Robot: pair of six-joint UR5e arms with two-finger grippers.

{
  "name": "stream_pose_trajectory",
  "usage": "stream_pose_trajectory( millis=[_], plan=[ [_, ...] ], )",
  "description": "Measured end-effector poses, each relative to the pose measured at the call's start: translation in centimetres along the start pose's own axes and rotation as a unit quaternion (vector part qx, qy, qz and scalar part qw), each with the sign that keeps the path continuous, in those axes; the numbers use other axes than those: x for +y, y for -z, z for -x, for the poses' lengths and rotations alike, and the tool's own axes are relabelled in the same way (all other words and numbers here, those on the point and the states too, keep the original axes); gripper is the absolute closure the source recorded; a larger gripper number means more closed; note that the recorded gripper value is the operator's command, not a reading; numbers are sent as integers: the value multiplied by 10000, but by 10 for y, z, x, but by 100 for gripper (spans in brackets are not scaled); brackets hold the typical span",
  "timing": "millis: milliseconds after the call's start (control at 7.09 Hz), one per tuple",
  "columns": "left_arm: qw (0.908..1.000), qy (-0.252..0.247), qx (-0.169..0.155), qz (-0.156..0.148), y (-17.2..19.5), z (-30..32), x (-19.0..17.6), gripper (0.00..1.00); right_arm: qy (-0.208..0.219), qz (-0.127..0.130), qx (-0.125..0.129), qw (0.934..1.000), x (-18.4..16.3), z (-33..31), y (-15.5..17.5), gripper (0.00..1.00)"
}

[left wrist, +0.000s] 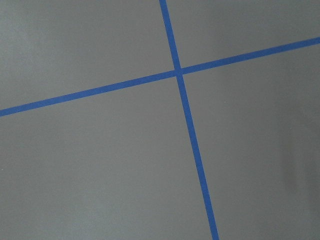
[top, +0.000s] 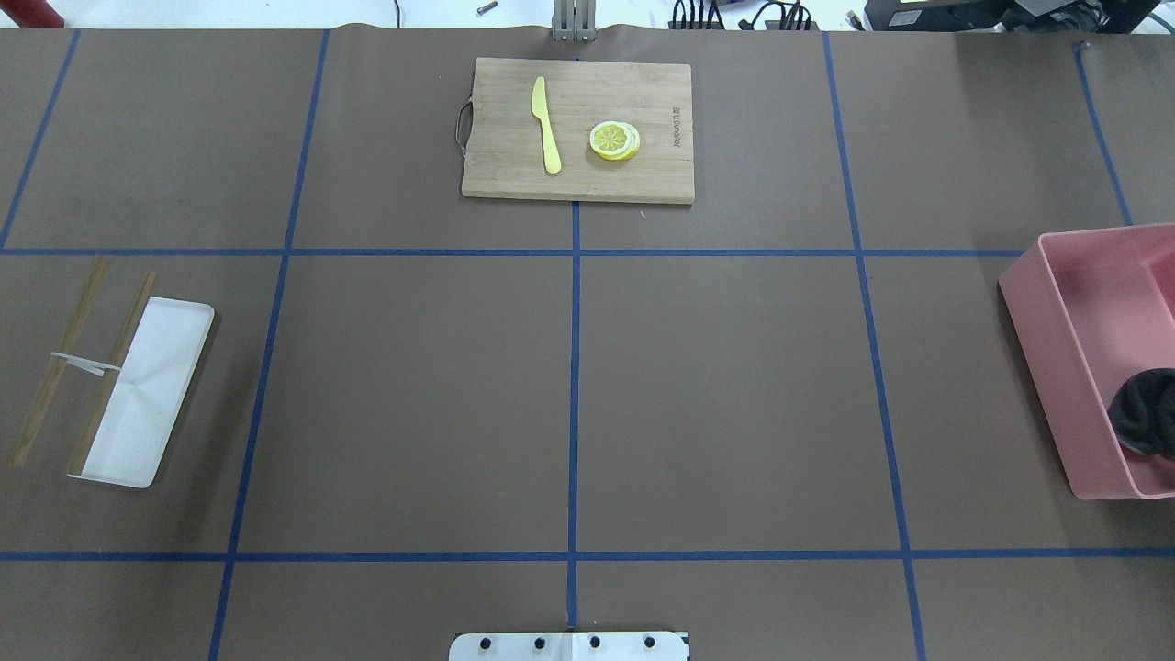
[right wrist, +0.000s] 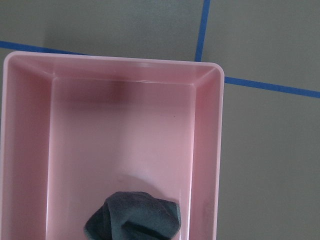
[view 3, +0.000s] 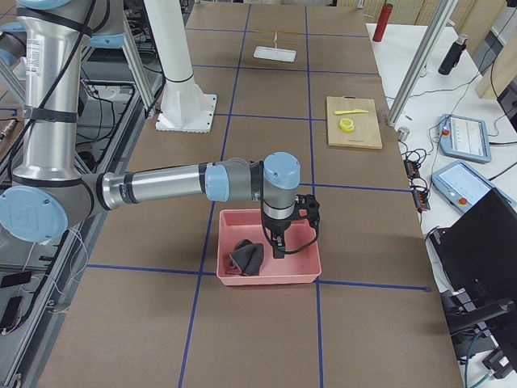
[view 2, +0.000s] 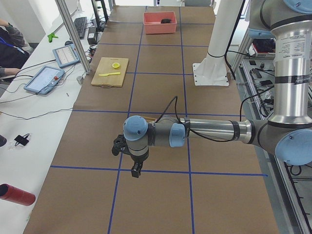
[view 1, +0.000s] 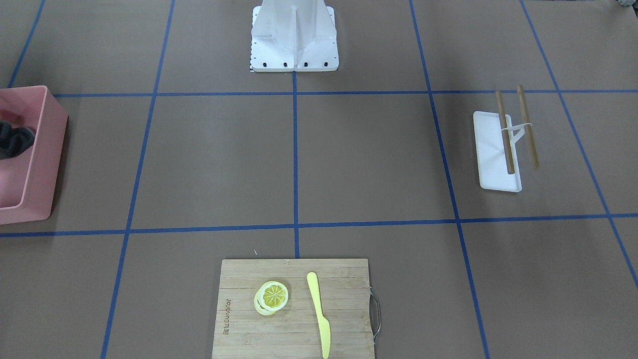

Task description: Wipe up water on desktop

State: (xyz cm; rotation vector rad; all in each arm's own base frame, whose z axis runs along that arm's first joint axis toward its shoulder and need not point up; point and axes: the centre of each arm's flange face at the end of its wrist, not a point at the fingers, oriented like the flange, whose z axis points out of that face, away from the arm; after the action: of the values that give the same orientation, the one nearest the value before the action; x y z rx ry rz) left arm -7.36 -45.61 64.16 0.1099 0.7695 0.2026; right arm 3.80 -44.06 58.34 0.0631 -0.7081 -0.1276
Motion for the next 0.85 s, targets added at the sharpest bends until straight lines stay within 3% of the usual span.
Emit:
stream_pose_trajectory(
  millis=[847],
  plan=[
    [10000, -18, 1, 3, 0, 0, 0, 1, 10, -44, -4, 10000, -2, 4, 4, 0]
  ],
)
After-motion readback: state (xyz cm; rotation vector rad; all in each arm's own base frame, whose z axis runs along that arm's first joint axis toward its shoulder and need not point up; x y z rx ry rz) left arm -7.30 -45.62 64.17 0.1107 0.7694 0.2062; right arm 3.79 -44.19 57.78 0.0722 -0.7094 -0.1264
